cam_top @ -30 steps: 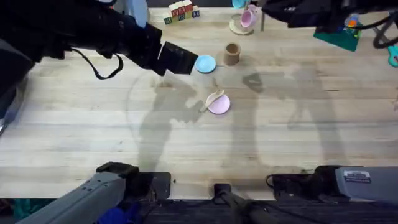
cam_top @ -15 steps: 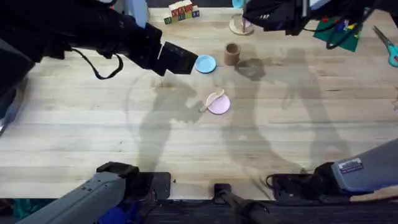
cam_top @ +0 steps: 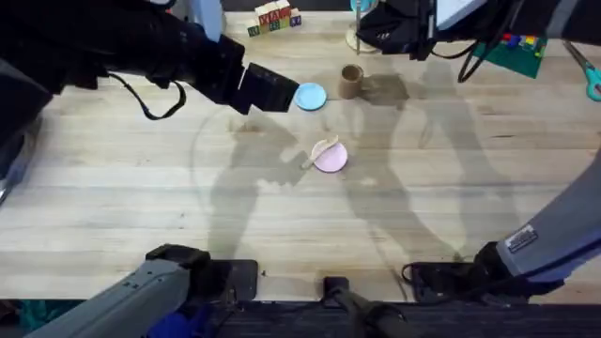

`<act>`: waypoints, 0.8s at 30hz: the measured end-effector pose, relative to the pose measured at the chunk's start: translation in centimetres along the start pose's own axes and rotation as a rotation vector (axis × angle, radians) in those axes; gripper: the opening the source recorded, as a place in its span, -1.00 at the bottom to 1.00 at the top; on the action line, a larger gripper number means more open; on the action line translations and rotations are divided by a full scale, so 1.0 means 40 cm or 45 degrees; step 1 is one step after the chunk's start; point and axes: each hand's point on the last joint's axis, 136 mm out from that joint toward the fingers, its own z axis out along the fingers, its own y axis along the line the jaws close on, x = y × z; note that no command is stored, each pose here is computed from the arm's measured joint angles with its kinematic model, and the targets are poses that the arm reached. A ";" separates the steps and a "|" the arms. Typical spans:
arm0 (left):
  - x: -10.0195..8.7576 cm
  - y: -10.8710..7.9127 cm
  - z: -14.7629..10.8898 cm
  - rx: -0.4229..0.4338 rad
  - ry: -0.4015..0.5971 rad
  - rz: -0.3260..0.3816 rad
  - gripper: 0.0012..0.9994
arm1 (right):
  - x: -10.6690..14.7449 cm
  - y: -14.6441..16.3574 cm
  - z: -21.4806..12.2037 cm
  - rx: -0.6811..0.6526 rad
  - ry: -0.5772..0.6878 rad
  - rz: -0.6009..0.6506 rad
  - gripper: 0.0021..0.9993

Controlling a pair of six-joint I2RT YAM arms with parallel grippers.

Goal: Pick up a utensil and set it on the pink plate, then put the other utensil in the container.

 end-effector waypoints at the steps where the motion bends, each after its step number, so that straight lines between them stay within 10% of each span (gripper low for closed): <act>1: 0.000 0.000 0.000 0.000 0.000 0.000 1.00 | 0.009 -0.002 0.002 0.001 0.000 0.003 -0.94; 24: 0.000 0.000 0.000 0.000 0.000 0.000 0.99 | 0.216 0.016 0.034 -0.014 0.006 0.126 -0.94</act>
